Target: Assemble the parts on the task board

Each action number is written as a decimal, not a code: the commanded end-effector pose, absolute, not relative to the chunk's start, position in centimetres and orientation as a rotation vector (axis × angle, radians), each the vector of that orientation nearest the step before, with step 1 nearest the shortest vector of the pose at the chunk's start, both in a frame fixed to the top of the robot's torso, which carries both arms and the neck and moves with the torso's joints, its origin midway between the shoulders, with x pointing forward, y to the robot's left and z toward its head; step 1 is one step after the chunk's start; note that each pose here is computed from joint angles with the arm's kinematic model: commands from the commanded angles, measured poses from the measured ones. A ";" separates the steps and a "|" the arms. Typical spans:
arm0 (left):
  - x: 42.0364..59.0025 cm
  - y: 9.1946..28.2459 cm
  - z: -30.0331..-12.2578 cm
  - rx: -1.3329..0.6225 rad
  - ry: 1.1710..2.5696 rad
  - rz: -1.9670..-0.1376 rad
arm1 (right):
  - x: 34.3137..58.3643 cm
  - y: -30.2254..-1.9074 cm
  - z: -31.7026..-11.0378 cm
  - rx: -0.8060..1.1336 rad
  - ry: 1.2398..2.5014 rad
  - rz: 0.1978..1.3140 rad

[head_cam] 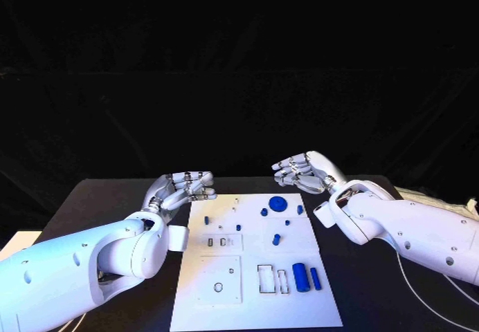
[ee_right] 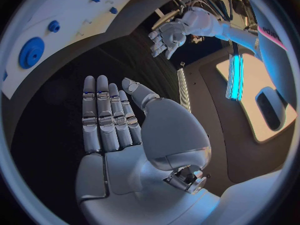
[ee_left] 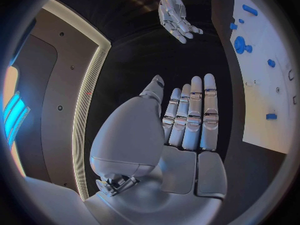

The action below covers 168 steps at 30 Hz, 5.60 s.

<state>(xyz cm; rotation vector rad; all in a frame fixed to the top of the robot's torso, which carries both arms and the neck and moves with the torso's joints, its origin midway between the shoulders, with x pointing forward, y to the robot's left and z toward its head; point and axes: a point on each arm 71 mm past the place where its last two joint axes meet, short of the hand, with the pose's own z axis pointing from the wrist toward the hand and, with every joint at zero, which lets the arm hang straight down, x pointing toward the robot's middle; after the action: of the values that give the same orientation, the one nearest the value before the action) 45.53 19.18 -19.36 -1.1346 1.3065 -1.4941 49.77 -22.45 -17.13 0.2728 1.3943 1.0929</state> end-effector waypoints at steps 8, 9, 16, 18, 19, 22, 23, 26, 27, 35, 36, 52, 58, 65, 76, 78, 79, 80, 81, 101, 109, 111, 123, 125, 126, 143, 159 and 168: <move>44.9 18.1 -17.9 -1.083 1.356 -1.599 | 50.0 -21.1 -16.6 -0.210 1.520 0.675; 44.9 18.1 -17.8 -1.083 1.355 -1.601 | 50.0 -21.0 -16.5 -0.228 1.526 0.652; 44.6 18.2 -16.9 -1.090 1.351 -1.616 | 50.1 -20.2 -16.5 -0.334 1.573 0.529; 44.5 18.2 -16.7 -1.089 1.352 -1.621 | 50.1 -19.9 -16.6 -0.354 1.585 0.512; 44.5 18.2 -16.7 -1.089 1.352 -1.623 | 50.1 -19.9 -16.6 -0.360 1.589 0.506; 44.5 18.3 -16.6 -1.089 1.353 -1.626 | 50.2 -19.7 -16.8 -0.380 1.611 0.485; 44.5 18.3 -16.5 -1.089 1.353 -1.625 | 50.2 -19.7 -16.9 -0.385 1.618 0.479; 44.5 18.4 -16.5 -1.090 1.351 -1.623 | 50.2 -19.7 -17.0 -0.394 1.630 0.470; 44.6 18.5 -16.5 -1.090 1.351 -1.622 | 50.2 -19.7 -17.0 -0.398 1.631 0.466; 44.7 18.8 -16.6 -1.097 1.348 -1.615 | 50.2 -19.8 -17.1 -0.420 1.642 0.438; 44.7 18.8 -16.6 -1.098 1.347 -1.614 | 50.2 -19.8 -17.1 -0.423 1.642 0.435; 44.6 19.0 -16.6 -1.102 1.352 -1.610 | 50.5 -19.4 -17.3 -0.437 1.653 0.417; 44.6 19.0 -16.5 -1.102 1.353 -1.610 | 50.5 -19.3 -17.4 -0.439 1.655 0.415; 44.6 19.0 -16.5 -1.103 1.355 -1.611 | 50.6 -19.3 -17.4 -0.437 1.648 0.412; 44.6 19.1 -16.5 -1.106 1.357 -1.610 | 50.4 -18.8 -16.2 -0.395 1.512 0.462; 44.6 19.1 -16.5 -1.106 1.357 -1.610 | 50.2 -18.6 -15.6 -0.370 1.462 0.486; 44.6 19.1 -16.5 -1.106 1.357 -1.610 | 50.2 -18.5 -15.5 -0.362 1.447 0.491; 44.6 19.1 -16.5 -1.106 1.357 -1.610 | 50.2 -18.4 -15.3 -0.351 1.430 0.496; 44.6 19.1 -16.5 -1.106 1.357 -1.610 | 50.2 -18.4 -15.2 -0.347 1.425 0.497; 44.5 18.8 -16.4 -1.108 1.365 -1.634 | 51.9 -15.4 -15.2 -0.274 1.369 0.485; 44.5 18.8 -16.3 -1.105 1.364 -1.637 | 52.5 -14.6 -15.8 -0.280 1.393 0.477; 44.5 18.8 -16.2 -1.104 1.364 -1.637 | 52.6 -14.5 -15.9 -0.283 1.400 0.477; 44.7 18.8 -16.0 -1.099 1.360 -1.636 | 52.5 -13.9 -16.1 -0.298 1.424 0.481; 44.7 18.8 -15.9 -1.098 1.360 -1.636 | 52.5 -13.9 -16.1 -0.298 1.423 0.482; 44.7 18.8 -15.9 -1.098 1.360 -1.636 | 52.5 -13.9 -16.1 -0.298 1.423 0.483; 44.8 18.8 -15.7 -1.093 1.358 -1.640 | 53.0 -13.6 -16.5 -0.284 1.456 0.418; 44.9 18.9 -15.7 -1.092 1.359 -1.640 | 52.2 -14.4 -15.6 -0.257 1.397 0.452; 44.9 19.1 -15.7 -1.093 1.358 -1.641 | 50.1 -20.1 -13.4 -0.106 1.417 0.476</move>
<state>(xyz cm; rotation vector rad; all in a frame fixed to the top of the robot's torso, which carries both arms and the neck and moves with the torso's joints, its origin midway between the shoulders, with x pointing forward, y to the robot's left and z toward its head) 44.94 19.37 -15.84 -1.1022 1.3541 -1.6097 50.16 -19.50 -13.45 -0.1964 1.3883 0.4500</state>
